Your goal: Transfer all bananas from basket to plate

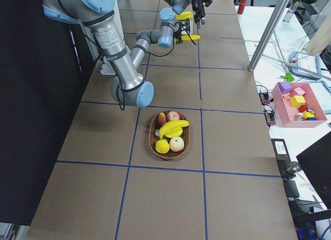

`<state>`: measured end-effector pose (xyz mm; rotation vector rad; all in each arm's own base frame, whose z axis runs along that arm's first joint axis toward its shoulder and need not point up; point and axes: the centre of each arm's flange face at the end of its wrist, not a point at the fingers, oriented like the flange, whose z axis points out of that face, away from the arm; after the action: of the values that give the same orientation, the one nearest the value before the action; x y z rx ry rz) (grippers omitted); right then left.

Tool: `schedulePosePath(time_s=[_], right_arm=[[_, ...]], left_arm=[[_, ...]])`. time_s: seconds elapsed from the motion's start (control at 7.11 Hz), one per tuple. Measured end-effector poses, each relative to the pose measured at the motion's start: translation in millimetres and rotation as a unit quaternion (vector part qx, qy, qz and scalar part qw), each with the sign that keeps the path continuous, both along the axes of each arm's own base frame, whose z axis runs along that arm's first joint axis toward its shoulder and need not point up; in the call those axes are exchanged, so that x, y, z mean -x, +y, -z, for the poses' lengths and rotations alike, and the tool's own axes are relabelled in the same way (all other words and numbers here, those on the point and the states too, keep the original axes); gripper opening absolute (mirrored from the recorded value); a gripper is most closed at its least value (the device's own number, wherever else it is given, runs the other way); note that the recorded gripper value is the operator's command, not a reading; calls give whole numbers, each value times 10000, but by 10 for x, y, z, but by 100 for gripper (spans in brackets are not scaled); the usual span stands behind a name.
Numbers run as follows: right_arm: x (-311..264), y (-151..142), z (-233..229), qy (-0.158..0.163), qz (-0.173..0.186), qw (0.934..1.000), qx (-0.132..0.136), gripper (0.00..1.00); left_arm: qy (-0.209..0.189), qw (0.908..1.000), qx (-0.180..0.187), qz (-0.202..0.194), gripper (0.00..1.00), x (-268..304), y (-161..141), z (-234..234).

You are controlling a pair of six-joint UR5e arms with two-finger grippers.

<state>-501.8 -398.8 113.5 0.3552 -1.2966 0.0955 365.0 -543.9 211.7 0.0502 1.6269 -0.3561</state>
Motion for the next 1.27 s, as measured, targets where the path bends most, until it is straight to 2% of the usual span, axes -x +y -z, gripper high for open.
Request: schedulePosePath(time_s=[0.42, 0.56, 0.7, 0.84, 0.98, 1.12, 1.27], right_arm=[[61, 61, 157, -92, -29, 9999, -74, 3], [61, 60, 171, -101, -35, 9999, -82, 3], [60, 59, 175, -104, -40, 9999, -85, 3], [60, 59, 177, -105, -42, 9999, -88, 5], [59, 58, 178, -104, -40, 9999, -94, 14], [58, 59, 180, -108, -40, 9999, -95, 72], [52, 57, 186, -121, -48, 9999, -87, 99]], left_arm=[[58, 9992, -39, -386, 99, -421, 293, 111], [62, 9989, -36, -471, 72, -504, 367, 112], [75, 9985, 0, -538, 17, -558, 428, 111], [106, 9982, 108, -575, 0, -578, 461, 119], [128, 9979, 225, -589, 0, -582, 471, 113], [132, 9978, 283, -580, 0, -572, 466, 97], [133, 9979, 307, -560, 0, -552, 451, 87]])
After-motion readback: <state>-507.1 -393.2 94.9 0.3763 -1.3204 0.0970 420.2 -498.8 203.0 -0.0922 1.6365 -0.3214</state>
